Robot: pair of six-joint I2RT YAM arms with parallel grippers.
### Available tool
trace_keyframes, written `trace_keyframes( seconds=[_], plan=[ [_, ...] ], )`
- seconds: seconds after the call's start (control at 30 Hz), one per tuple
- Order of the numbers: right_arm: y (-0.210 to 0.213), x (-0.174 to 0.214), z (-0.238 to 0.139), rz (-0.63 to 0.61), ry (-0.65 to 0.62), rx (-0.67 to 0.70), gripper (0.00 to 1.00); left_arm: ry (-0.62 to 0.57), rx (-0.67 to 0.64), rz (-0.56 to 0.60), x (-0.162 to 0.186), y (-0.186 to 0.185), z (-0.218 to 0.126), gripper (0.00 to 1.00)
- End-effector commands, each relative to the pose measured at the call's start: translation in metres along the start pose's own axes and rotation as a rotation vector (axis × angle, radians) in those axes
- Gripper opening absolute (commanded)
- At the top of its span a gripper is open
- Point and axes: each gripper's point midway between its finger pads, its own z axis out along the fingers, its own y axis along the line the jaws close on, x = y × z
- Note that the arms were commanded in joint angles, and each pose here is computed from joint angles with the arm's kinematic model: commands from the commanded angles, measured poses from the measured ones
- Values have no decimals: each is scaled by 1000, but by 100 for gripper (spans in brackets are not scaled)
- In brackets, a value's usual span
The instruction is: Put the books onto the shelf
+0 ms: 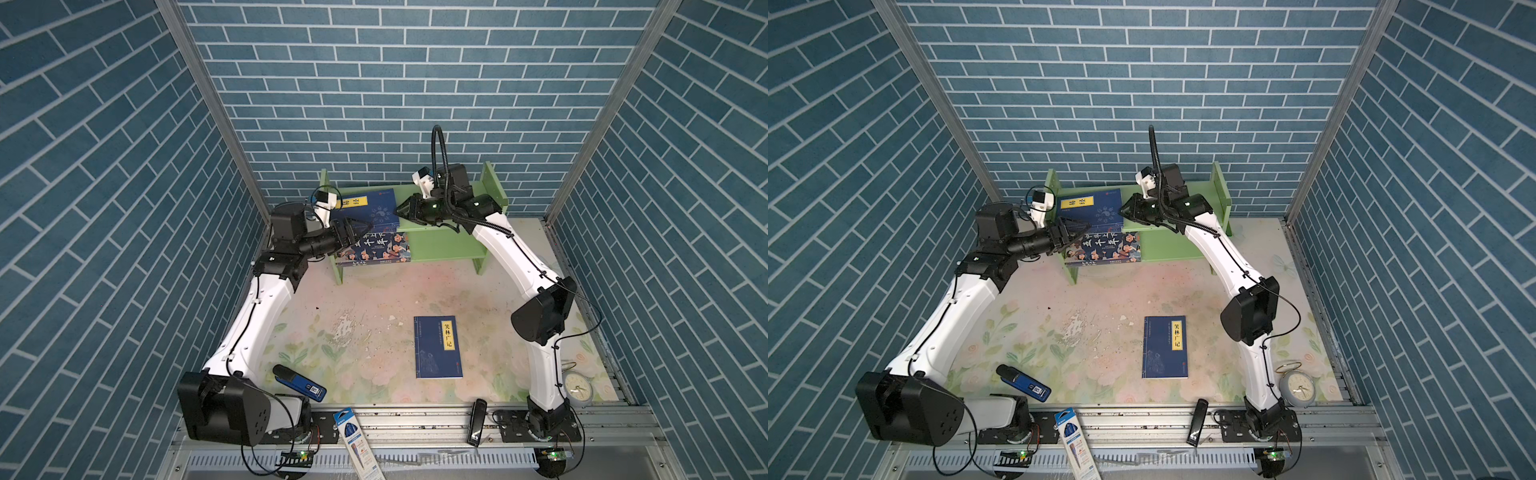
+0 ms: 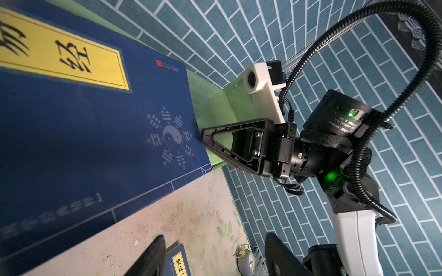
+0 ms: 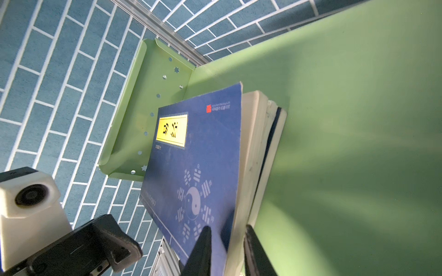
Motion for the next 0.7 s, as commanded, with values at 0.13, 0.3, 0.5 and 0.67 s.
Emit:
trace_keyframes(
  seconds=[0.13, 0.3, 0.5, 0.67],
  plan=[
    [13, -4, -1, -35, -12, -37, 23, -27, -39, 35, -7, 7, -7, 66],
    [16, -4, 1, -27, -10, -56, 21, -54, -80, 22, -14, 16, -12, 66],
    [18, -2, 3, -16, -4, -77, 21, -71, -106, 7, -17, 24, -18, 66],
    [17, 0, 5, -11, 4, -75, 21, -94, -114, 12, -23, 26, -23, 66]
  ],
)
